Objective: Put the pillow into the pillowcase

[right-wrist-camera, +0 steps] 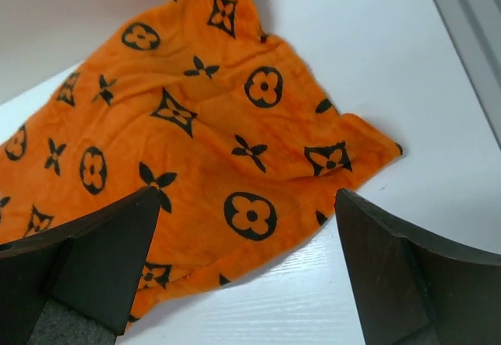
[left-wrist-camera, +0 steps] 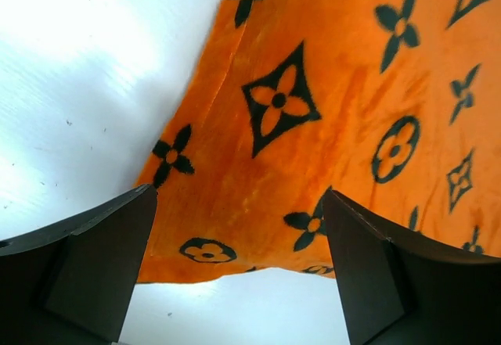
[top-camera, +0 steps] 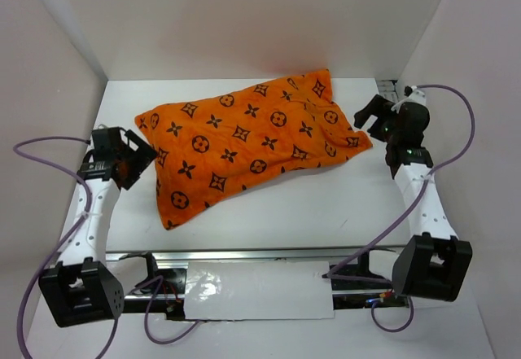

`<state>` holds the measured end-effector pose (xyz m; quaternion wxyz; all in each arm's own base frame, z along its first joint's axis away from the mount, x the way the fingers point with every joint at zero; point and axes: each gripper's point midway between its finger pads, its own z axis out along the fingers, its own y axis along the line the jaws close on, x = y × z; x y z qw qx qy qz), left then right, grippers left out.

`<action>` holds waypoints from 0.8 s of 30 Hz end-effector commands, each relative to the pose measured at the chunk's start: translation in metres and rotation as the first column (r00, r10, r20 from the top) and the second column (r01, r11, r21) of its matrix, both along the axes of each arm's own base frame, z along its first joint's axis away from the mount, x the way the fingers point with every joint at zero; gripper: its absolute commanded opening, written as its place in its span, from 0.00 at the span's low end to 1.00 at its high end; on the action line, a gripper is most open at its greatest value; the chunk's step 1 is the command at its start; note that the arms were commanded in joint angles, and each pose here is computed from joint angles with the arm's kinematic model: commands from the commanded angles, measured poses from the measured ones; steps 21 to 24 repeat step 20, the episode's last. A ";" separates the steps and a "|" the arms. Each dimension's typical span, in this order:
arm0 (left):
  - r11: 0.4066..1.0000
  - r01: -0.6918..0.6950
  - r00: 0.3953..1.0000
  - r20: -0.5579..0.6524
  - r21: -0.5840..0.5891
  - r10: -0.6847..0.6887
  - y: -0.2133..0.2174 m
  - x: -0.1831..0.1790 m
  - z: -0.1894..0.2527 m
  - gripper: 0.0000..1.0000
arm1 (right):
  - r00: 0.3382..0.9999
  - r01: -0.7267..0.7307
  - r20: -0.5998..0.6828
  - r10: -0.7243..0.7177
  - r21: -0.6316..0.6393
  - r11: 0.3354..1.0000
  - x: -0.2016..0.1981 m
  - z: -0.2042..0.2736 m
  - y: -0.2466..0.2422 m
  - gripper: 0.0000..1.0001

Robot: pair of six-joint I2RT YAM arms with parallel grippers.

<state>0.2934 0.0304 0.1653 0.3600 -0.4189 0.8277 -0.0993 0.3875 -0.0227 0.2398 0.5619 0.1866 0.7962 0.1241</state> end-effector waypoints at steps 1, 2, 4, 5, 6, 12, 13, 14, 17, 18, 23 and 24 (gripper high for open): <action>1.000 0.029 0.997 -0.067 -0.001 -0.029 -0.006 0.002 -0.014 1.00 | 0.993 -0.037 -0.112 0.035 -0.011 0.999 0.004 -0.031 0.007 1.00; 0.999 0.040 0.995 -0.088 0.003 -0.039 -0.006 0.000 -0.018 1.00 | 0.990 -0.037 -0.136 0.036 -0.006 0.999 0.003 -0.038 0.007 1.00; 0.999 0.046 0.996 -0.077 0.022 -0.044 -0.007 0.003 -0.009 1.00 | 0.991 -0.048 -0.126 0.046 -0.008 0.999 0.005 -0.033 0.011 1.00; 0.999 0.037 0.997 -0.067 0.035 -0.035 -0.005 0.002 -0.006 1.00 | 0.991 -0.048 -0.126 0.046 -0.008 0.999 0.005 -0.033 0.011 1.00; 0.998 0.054 0.997 -0.049 0.045 -0.051 -0.007 0.004 0.001 1.00 | 0.992 -0.048 -0.115 0.046 -0.010 0.999 0.006 -0.028 0.011 1.00; 0.996 0.036 0.998 0.042 0.087 -0.040 -0.003 0.002 0.038 1.00 | 0.996 -0.029 -0.082 0.027 -0.025 0.999 0.012 -0.010 0.007 1.00; 0.996 0.038 0.999 0.018 0.083 -0.040 -0.003 -0.003 0.034 1.00 | 0.997 -0.016 -0.082 0.015 -0.019 1.000 0.010 -0.008 0.006 1.00; 0.996 0.036 0.998 0.042 0.088 -0.040 -0.003 -0.001 0.043 1.00 | 0.996 -0.021 -0.082 0.018 -0.028 0.999 0.009 -0.009 0.005 1.00; 0.995 0.034 0.997 0.060 0.091 -0.040 -0.004 -0.006 0.049 1.00 | 0.999 -0.010 -0.050 0.008 -0.038 0.999 0.007 0.001 0.004 1.00; 0.995 0.033 0.997 0.072 0.093 -0.040 -0.004 -0.007 0.052 1.00 | 0.999 -0.010 -0.047 0.008 -0.038 0.999 0.004 0.001 0.004 1.00; 0.995 0.033 0.997 0.072 0.093 -0.040 -0.004 -0.007 0.052 1.00 | 1.000 -0.012 -0.026 0.011 -0.050 0.999 0.004 0.007 0.004 1.00; 0.995 0.033 0.997 0.072 0.093 -0.040 -0.004 -0.007 0.052 1.00 | 1.000 -0.012 -0.026 0.011 -0.050 0.999 0.004 0.007 0.004 1.00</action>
